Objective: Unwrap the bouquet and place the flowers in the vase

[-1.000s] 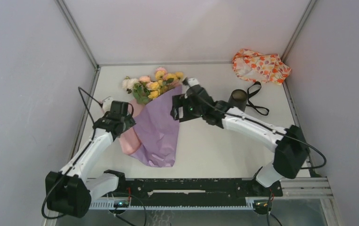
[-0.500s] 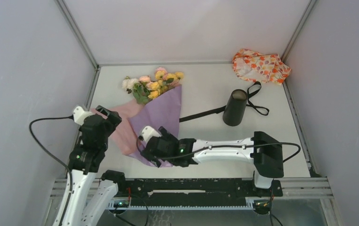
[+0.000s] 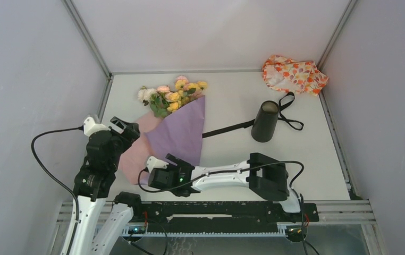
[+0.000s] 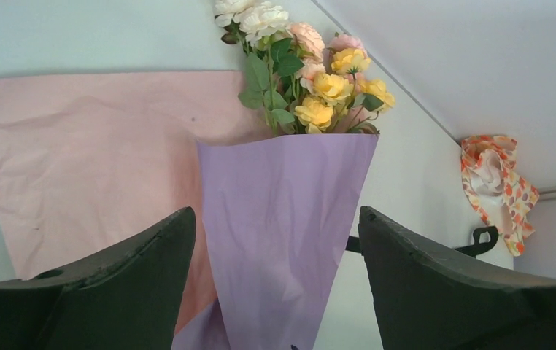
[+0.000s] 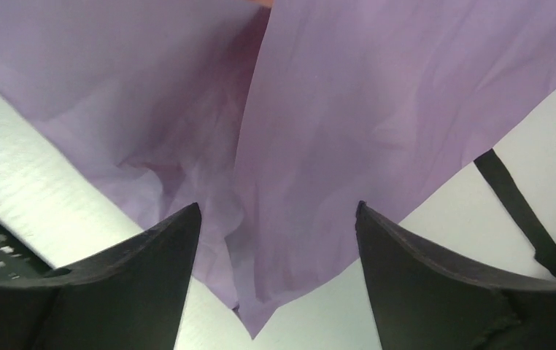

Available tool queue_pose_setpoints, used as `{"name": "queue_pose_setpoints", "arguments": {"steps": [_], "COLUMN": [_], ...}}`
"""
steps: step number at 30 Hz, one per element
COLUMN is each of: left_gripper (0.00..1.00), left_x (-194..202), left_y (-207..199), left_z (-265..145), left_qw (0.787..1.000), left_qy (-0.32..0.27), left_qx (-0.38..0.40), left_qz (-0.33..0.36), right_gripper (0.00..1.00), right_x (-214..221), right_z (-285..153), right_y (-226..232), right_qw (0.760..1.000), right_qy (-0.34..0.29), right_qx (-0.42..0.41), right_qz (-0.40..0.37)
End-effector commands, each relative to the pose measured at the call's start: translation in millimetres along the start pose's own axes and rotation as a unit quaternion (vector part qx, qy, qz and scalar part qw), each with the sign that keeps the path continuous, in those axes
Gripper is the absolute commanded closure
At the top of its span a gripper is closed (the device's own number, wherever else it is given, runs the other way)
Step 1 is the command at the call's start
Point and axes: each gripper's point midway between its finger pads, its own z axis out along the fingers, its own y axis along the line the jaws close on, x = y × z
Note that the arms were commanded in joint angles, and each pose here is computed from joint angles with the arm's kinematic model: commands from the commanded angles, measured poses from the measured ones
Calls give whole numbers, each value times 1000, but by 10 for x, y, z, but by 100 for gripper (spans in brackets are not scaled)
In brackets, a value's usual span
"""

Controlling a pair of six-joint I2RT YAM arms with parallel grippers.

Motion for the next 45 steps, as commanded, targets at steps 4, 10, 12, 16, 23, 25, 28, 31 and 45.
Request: {"name": "queue_pose_setpoints", "arguments": {"steps": [4,10,12,16,23,25,28,31,45], "left_gripper": [13,13,13,13,14,14,14,14,15], "left_x": [-7,196,289,532,838,891,966,1049,1764], "left_y": [-100,-224,-288,-421,-598,-597,-613,-663,-753], "left_z": [60,230,329,527,792,862,955,1012,1261], "left_qw": [999,997,995,989,976,975,972,967,932], "left_qy": [-7,24,45,95,159,169,184,200,311], "left_qx": [32,68,78,104,140,135,135,144,155], "left_qz": [23,29,31,34,44,49,57,63,106], "right_gripper": [56,100,100,100,100,100,90,60,31], "right_x": [61,117,198,498,1020,1167,1384,1537,1017], "right_z": [138,-125,-219,-324,-415,-460,-468,-452,-1274], "right_y": [-483,-907,-1053,-1318,-1654,-1748,-1776,-1744,-2121], "right_qw": [997,989,984,966,918,904,893,887,878], "right_qy": [13,1,7,39,81,95,117,135,-16], "right_qx": [80,125,144,168,209,227,240,238,156], "right_qz": [9,73,105,191,328,349,363,372,452]}}
